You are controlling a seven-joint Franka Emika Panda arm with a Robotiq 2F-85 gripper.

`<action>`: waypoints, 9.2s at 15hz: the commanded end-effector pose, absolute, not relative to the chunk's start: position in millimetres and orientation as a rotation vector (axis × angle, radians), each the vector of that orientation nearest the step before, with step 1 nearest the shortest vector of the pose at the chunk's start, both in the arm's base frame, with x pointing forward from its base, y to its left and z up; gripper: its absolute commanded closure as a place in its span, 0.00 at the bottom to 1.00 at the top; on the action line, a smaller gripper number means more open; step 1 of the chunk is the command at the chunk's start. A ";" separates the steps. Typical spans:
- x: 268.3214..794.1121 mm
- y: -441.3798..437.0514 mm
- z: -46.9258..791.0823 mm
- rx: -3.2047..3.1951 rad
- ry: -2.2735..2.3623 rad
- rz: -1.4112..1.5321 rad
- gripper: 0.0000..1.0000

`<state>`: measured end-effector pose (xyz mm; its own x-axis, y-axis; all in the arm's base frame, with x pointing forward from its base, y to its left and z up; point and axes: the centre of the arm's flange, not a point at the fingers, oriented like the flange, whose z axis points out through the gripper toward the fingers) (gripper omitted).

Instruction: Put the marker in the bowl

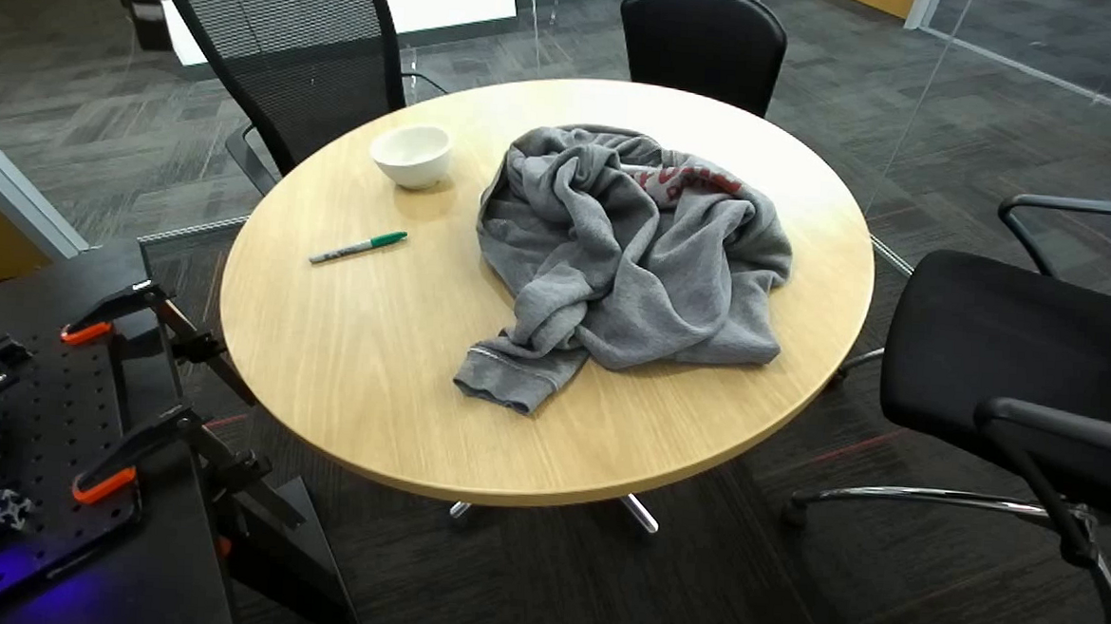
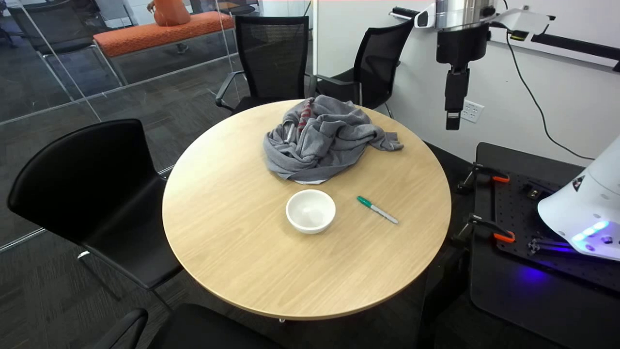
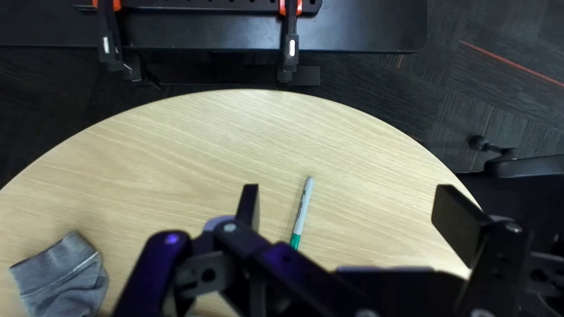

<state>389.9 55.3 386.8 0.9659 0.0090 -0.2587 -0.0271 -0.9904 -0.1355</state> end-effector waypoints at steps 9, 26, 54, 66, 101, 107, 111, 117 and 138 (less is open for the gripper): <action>401.7 66.7 312.3 -3.024 0.200 0.279 0.00; 415.3 59.6 203.4 -2.986 0.140 0.171 0.00; 458.9 102.2 112.6 -3.177 0.437 0.011 0.00; 472.0 88.0 89.5 -3.172 0.422 0.050 0.42; 485.9 165.5 278.9 -3.056 -0.420 -0.371 0.95; 481.3 177.9 282.2 -3.044 -0.465 -0.309 0.82; 486.5 174.7 280.2 -3.012 -0.516 -0.344 0.95; 492.8 183.2 260.0 -2.831 -0.811 -0.455 0.95; 522.8 169.2 249.5 -2.235 -1.509 -0.700 0.95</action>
<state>516.8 176.4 251.5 0.3649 0.7603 0.5373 0.9023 -0.4311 -0.0027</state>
